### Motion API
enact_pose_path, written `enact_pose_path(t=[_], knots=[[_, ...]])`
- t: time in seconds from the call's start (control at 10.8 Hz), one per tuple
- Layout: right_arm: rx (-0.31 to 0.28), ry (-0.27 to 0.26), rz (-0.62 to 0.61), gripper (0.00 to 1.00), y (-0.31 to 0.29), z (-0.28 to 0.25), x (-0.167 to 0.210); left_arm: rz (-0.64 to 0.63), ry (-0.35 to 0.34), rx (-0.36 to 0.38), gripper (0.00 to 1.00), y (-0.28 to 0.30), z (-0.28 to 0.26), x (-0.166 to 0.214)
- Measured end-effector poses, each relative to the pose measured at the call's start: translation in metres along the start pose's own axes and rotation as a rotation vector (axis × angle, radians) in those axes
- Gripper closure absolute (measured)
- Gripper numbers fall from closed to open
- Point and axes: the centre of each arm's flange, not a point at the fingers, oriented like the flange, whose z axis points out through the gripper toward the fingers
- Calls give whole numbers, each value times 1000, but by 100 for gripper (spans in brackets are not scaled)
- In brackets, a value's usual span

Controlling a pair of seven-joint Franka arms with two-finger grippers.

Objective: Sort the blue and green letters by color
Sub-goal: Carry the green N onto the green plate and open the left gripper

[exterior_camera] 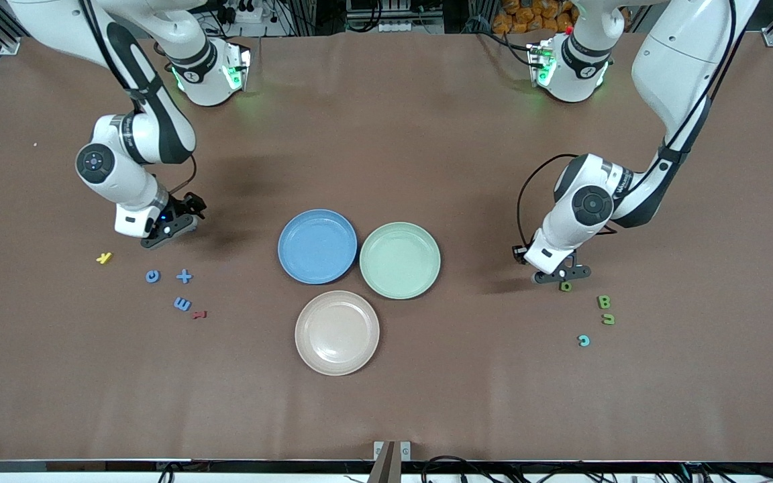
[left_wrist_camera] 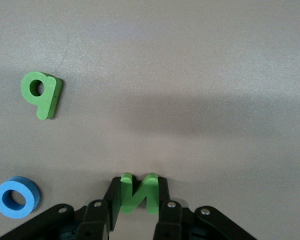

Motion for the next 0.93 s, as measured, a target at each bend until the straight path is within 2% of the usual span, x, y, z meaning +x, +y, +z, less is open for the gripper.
enact_pose_path(t=[0.19,0.37,0.93], knots=[[-10,12,-15,0,17,15,-13,-3,3,-4,67,3,-1,0],[-5,2,-18,0,19,30,-17,-25,14,-20,67,23,-8,-5],[-4,-1,-62,0,-3,32,-3,-28,94,-128,67,180,-71,-70]])
